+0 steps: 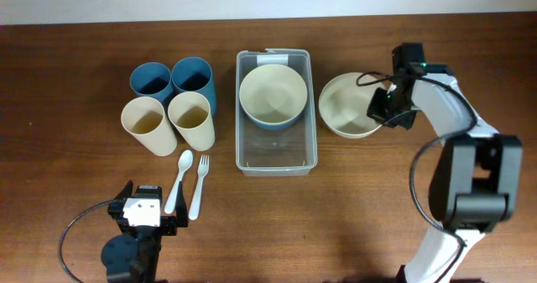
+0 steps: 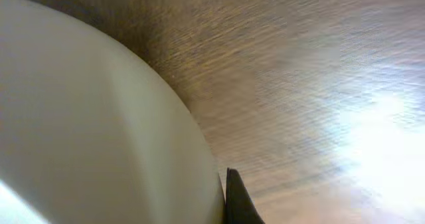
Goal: Pack container
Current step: 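Lift the cream bowl and stack it into the container bowls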
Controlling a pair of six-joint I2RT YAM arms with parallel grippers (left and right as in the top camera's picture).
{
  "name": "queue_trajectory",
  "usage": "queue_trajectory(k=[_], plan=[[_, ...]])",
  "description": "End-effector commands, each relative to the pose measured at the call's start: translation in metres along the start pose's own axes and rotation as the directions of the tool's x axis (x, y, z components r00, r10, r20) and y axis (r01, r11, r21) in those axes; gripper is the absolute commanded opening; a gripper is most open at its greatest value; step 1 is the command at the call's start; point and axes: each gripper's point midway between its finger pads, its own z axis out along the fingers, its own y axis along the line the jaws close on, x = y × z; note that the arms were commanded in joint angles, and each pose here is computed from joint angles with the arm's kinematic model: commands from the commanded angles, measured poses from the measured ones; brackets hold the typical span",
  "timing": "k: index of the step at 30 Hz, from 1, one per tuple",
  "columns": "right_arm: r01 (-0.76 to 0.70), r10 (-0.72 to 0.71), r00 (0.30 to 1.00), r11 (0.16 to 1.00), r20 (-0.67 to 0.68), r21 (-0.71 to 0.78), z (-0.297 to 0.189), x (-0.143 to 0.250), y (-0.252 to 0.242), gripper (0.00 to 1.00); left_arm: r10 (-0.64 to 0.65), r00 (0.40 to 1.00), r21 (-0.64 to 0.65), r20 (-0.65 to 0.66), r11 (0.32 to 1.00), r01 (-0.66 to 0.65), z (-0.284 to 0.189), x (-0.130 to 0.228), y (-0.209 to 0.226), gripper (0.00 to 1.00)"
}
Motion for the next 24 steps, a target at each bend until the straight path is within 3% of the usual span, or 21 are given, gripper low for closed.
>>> queue_trajectory(k=[1, 6, 14, 21, 24], plan=[[-0.012, 0.009, 0.991, 1.000, 0.137, 0.022, -0.046, -0.015, -0.003, 0.04, 0.014, 1.000, 0.014, 0.006, 1.000, -0.014, 0.000, 0.000, -0.003, 1.00], [-0.002, 0.009, 0.978, 0.999, 0.207, -0.034, -0.083, -0.016, 0.005, 0.04, 0.014, 1.000, 0.014, 0.006, 1.000, -0.014, 0.000, 0.000, -0.003, 1.00], [0.118, -0.032, 0.971, 0.927, 0.236, -0.357, -0.155, 0.012, 0.063, 0.04, 0.014, 1.000, 0.014, 0.006, 1.000, -0.014, 0.000, 0.000, -0.003, 1.00], [0.266, -0.179, 0.951, 0.890, 0.251, -0.371, -0.159, 0.048, 0.116, 0.04, 0.014, 1.000, 0.014, 0.006, 1.000, -0.014, 0.000, 0.000, -0.003, 1.00], [0.344, -0.236, 0.910, 0.888, 0.340, -0.306, -0.160, 0.051, 0.140, 0.04, 0.014, 1.000, 0.014, 0.006, 1.000, -0.014, 0.000, 0.000, -0.003, 1.00]])
